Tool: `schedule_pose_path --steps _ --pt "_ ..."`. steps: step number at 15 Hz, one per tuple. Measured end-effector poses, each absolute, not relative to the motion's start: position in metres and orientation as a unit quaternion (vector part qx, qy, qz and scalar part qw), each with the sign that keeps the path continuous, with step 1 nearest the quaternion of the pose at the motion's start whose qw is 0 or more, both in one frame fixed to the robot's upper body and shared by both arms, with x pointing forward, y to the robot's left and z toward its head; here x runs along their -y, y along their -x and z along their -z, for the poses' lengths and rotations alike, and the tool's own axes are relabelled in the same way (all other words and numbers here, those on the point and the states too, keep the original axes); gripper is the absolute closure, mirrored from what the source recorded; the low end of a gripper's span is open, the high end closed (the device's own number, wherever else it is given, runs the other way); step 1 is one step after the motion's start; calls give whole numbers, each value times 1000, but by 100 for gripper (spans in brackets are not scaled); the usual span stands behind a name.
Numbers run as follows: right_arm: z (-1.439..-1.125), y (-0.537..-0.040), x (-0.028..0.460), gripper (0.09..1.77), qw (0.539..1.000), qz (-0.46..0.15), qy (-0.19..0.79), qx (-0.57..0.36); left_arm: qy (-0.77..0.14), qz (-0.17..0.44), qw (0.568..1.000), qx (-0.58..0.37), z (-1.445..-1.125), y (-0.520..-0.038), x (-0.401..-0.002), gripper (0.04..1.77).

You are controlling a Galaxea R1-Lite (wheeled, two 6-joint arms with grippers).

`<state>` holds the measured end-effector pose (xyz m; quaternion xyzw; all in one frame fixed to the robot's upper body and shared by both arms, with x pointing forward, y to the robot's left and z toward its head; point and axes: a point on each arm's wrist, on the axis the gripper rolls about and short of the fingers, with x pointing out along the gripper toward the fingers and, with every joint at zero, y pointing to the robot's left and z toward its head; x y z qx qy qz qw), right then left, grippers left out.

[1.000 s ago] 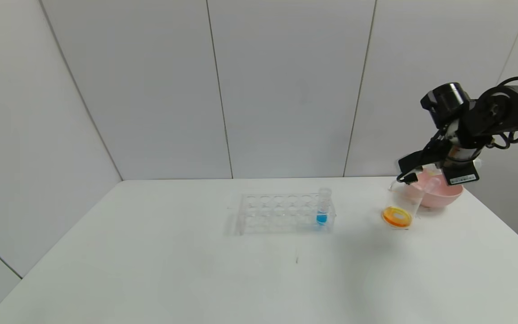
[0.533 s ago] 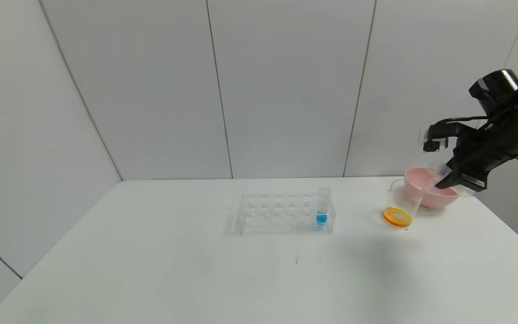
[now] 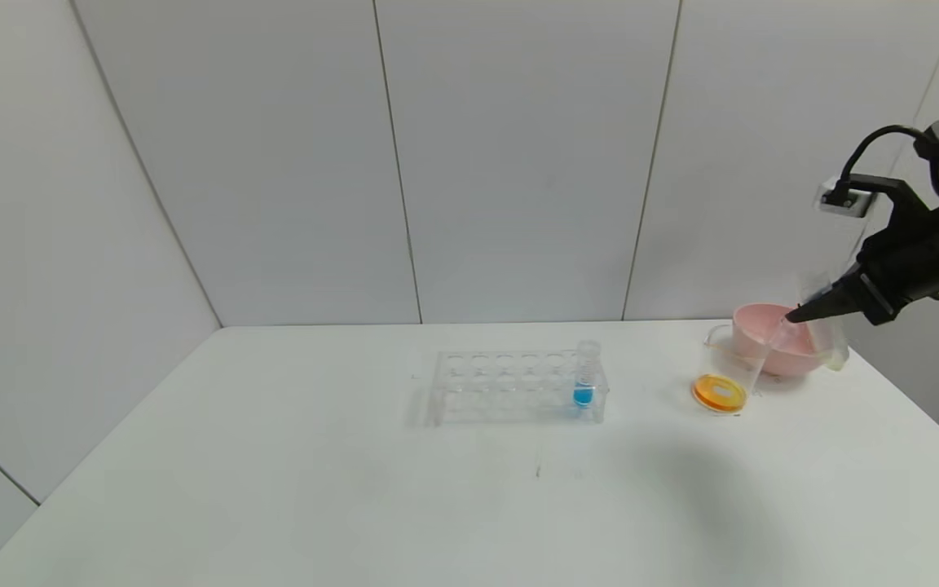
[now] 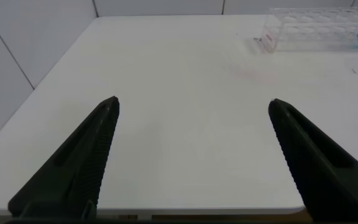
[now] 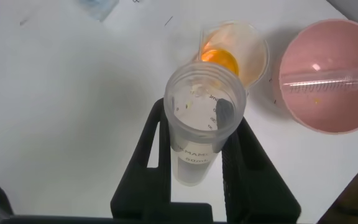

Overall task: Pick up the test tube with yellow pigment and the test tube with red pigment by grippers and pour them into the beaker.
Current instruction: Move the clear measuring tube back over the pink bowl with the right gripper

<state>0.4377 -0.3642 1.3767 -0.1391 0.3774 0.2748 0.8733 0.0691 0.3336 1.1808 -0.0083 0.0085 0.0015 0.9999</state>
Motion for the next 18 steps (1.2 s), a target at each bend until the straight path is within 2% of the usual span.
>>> schedule_pose_path --steps 2,7,14,18 --pt "-1386 -428 379 133 887 -260 107 -367 8 -1 1000 -8 -1181 -69 -334 9" --pt "-1405 -429 402 133 934 -175 9 -313 8 -1 1000 -8 -1181 -69 -334 9" --pt "-1388 -443 410 133 978 -87 -2 -188 8 -1 1000 -8 -1181 -69 -334 9" --pt "-1382 -440 413 133 981 1 -30 -191 8 -1 1000 -8 -1181 -69 -334 9"
